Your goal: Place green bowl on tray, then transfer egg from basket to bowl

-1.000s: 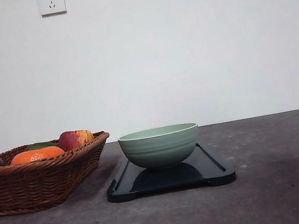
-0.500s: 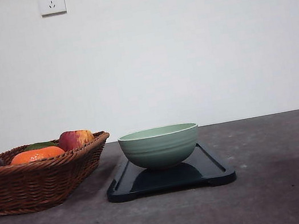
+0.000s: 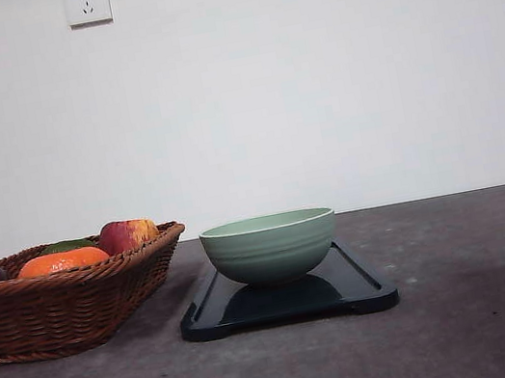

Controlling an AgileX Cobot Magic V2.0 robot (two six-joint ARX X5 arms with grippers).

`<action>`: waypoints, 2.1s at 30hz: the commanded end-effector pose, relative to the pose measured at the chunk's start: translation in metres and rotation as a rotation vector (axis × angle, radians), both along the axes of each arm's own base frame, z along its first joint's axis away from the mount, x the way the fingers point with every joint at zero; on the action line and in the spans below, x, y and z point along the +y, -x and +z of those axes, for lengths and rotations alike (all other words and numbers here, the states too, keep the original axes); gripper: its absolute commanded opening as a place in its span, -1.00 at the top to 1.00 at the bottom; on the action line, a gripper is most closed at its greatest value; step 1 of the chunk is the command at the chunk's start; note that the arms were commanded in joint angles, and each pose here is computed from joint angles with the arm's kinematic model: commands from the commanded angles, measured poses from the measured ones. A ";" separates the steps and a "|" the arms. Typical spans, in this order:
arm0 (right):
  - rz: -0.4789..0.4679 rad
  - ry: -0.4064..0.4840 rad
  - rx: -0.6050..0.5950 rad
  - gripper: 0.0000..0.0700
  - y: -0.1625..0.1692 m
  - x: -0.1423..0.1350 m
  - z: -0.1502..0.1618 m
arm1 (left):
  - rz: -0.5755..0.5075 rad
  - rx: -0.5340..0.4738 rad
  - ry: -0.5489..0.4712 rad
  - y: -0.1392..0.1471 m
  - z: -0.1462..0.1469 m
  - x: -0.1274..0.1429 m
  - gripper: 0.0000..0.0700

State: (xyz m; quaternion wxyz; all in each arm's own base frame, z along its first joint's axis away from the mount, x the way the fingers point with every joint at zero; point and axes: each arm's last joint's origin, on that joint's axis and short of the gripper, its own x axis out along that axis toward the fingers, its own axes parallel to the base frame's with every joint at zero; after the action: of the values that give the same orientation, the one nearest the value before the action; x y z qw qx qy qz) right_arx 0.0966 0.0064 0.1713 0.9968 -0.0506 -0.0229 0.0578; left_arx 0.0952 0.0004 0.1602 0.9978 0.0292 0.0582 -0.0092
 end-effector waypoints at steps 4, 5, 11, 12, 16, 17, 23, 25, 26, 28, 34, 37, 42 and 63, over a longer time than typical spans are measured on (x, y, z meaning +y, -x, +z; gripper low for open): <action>-0.004 0.004 -0.006 0.96 0.000 0.000 0.000 | 0.002 0.008 -0.010 -0.001 -0.006 0.000 1.00; -0.004 0.004 -0.006 0.96 0.000 0.000 0.000 | 0.002 0.008 -0.010 -0.001 -0.006 0.000 1.00; -0.004 0.004 -0.006 0.96 0.000 0.000 0.000 | 0.002 0.008 -0.010 -0.001 -0.006 0.000 1.00; -0.004 0.004 -0.006 0.96 0.000 0.000 0.000 | 0.002 0.008 -0.010 -0.001 -0.006 0.000 1.00; -0.004 0.004 -0.006 0.96 0.000 0.000 0.000 | 0.002 0.008 -0.010 -0.001 -0.006 0.000 1.00; -0.004 0.004 -0.006 0.96 0.000 0.000 0.000 | 0.002 0.008 -0.010 -0.001 -0.006 0.000 1.00; -0.004 0.004 -0.006 0.96 0.000 0.000 0.000 | 0.002 0.008 -0.010 -0.001 -0.006 0.000 1.00; -0.004 0.004 -0.006 0.96 0.000 0.000 0.000 | 0.002 0.008 -0.010 -0.001 -0.006 0.000 1.00; -0.004 0.004 -0.006 0.96 0.000 0.000 0.000 | 0.002 0.008 -0.010 -0.001 -0.006 0.000 1.00; -0.004 0.004 -0.006 0.96 0.000 0.000 0.000 | 0.002 0.008 -0.010 -0.001 -0.006 0.000 1.00; -0.004 0.004 -0.006 0.96 0.000 0.000 0.000 | 0.002 0.008 -0.010 -0.001 -0.006 0.000 1.00; -0.004 0.004 -0.006 0.96 0.000 0.000 0.000 | 0.002 0.008 -0.010 -0.001 -0.006 0.000 1.00; -0.004 0.004 -0.006 0.96 0.000 0.000 0.000 | 0.002 0.008 -0.010 -0.001 -0.006 0.000 1.00; -0.004 0.004 -0.006 0.96 0.000 0.000 0.000 | 0.002 0.008 -0.010 -0.001 -0.006 0.000 1.00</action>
State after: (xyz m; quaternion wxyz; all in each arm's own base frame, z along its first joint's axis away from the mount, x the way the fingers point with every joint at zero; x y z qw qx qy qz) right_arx 0.0966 0.0064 0.1713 0.9968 -0.0506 -0.0229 0.0578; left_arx 0.0952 0.0004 0.1602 0.9978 0.0292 0.0581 -0.0092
